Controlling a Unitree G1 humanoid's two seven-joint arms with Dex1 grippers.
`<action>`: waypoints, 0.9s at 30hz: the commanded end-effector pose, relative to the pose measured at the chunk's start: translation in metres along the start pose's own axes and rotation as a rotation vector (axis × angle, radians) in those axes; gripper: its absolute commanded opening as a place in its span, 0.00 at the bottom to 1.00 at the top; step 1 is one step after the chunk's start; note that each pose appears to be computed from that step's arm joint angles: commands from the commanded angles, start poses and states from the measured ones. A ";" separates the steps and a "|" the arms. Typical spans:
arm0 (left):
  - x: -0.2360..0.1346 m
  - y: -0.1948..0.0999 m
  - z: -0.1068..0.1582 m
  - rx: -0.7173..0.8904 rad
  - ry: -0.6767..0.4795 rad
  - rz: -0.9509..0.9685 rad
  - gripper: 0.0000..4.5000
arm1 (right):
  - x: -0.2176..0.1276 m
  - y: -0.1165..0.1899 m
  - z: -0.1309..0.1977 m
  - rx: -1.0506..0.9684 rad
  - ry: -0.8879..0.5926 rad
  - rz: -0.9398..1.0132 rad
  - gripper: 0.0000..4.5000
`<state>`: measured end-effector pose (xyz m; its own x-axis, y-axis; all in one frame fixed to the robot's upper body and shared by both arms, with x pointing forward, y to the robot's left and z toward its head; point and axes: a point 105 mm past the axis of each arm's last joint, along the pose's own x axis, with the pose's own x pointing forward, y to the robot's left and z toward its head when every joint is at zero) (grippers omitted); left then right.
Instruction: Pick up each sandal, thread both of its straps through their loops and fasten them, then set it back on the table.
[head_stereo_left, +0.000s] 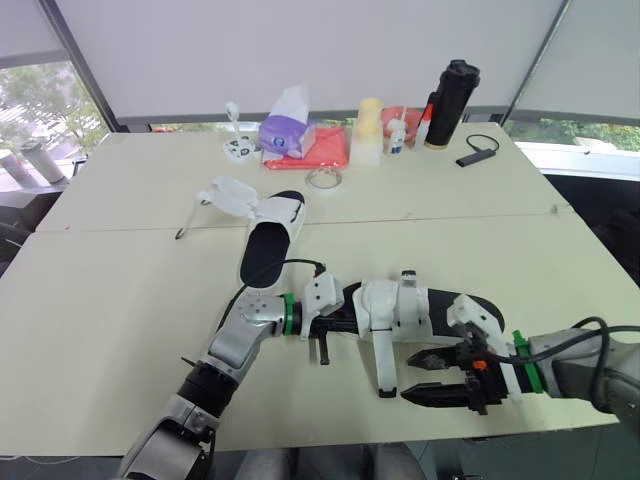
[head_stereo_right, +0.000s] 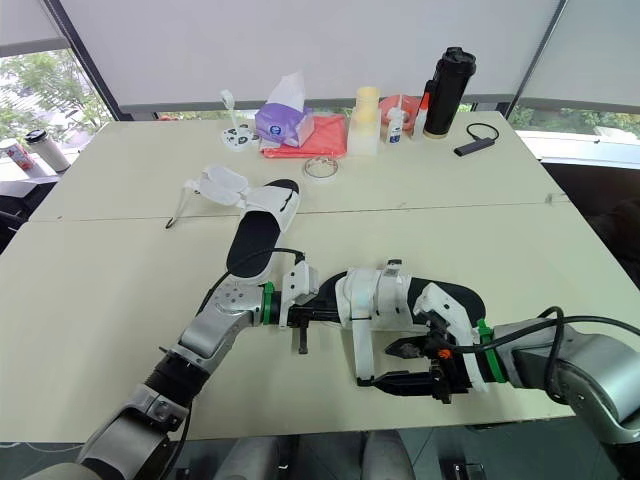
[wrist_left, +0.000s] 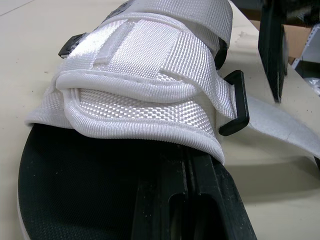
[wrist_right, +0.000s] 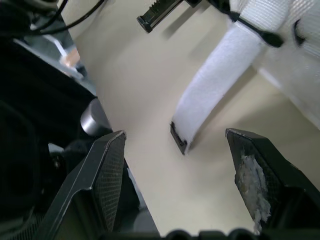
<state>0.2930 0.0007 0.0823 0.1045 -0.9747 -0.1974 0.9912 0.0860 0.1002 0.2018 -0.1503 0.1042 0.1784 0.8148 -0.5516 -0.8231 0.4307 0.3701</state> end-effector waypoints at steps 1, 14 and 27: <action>0.003 -0.008 -0.009 -0.018 0.027 -0.026 0.00 | 0.007 0.002 0.003 0.013 -0.022 0.017 0.75; 0.002 -0.009 -0.009 -0.024 0.028 -0.020 0.00 | 0.027 0.005 0.017 0.019 -0.061 0.054 0.75; 0.003 -0.007 -0.008 -0.023 0.023 -0.014 0.00 | 0.025 0.014 0.024 -0.030 -0.067 0.071 0.01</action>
<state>0.2920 0.0005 0.0825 0.1114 -0.9745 -0.1949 0.9906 0.0932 0.1004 0.2098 -0.1201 0.1015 0.1634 0.8534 -0.4949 -0.8154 0.3992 0.4192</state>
